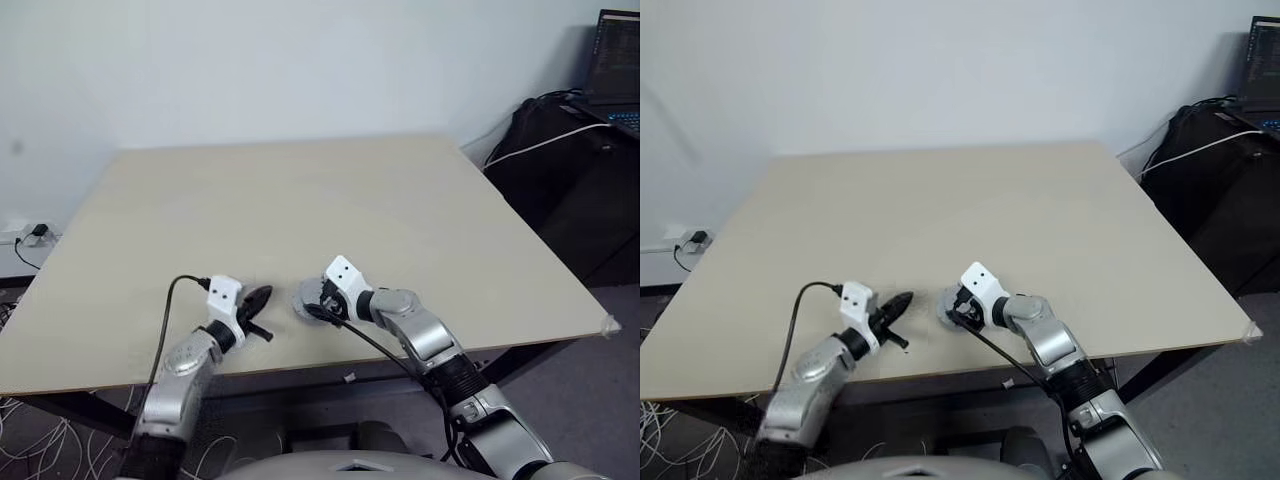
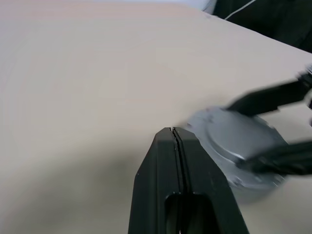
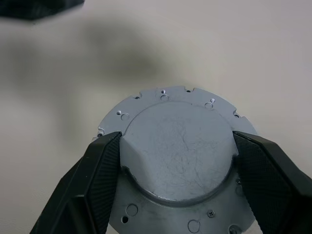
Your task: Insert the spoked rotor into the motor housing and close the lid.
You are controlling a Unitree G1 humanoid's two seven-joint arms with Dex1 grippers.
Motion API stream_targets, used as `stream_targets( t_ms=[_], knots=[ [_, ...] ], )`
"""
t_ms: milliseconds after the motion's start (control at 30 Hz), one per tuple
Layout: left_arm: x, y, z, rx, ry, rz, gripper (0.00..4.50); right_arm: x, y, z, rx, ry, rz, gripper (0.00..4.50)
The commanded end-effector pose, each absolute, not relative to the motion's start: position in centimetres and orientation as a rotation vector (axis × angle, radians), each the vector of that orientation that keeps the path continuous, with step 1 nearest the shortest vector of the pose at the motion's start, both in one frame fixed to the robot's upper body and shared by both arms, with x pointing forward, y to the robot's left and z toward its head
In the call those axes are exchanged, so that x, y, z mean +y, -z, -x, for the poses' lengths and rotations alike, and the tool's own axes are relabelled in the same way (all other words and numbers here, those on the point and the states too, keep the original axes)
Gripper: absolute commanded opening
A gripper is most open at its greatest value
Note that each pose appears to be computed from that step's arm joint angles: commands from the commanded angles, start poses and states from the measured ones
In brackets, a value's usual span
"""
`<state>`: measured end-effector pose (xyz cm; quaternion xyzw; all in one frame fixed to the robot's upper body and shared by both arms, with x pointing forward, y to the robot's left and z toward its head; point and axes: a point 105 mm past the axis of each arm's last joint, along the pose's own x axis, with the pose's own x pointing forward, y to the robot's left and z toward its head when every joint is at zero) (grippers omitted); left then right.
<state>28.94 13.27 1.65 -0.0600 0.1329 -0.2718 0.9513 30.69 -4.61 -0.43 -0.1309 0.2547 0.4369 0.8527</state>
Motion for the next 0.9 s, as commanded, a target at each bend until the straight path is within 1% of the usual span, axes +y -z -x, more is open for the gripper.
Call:
stream_targets(
  t_ms=[33,233,433,567,667,900],
  knots=[
    [12.9,-2.2,-30.1,0.335,0.602,0.197,0.00,-6.0,3.1,-29.6,0.672,-0.885,0.297,3.26],
    [11.5,-2.6,-31.3,0.392,0.657,0.235,0.00,-5.8,3.4,-29.3,0.674,-0.875,0.300,3.26],
    [9.1,-2.7,-31.1,0.438,0.728,0.339,0.00,-6.0,3.6,-29.1,0.687,-0.878,0.311,3.26],
    [7.9,-2.0,-31.0,0.520,0.743,0.353,0.00,-5.9,3.4,-29.2,0.681,-0.881,0.316,3.26],
    [7.7,-1.7,-31.3,0.557,0.721,0.356,0.00,-5.8,3.2,-29.3,0.672,-0.883,0.315,3.26],
    [8.6,-0.8,-32.0,0.618,0.640,0.315,0.00,-5.7,3.3,-29.2,0.671,-0.883,0.311,3.26]
  ],
)
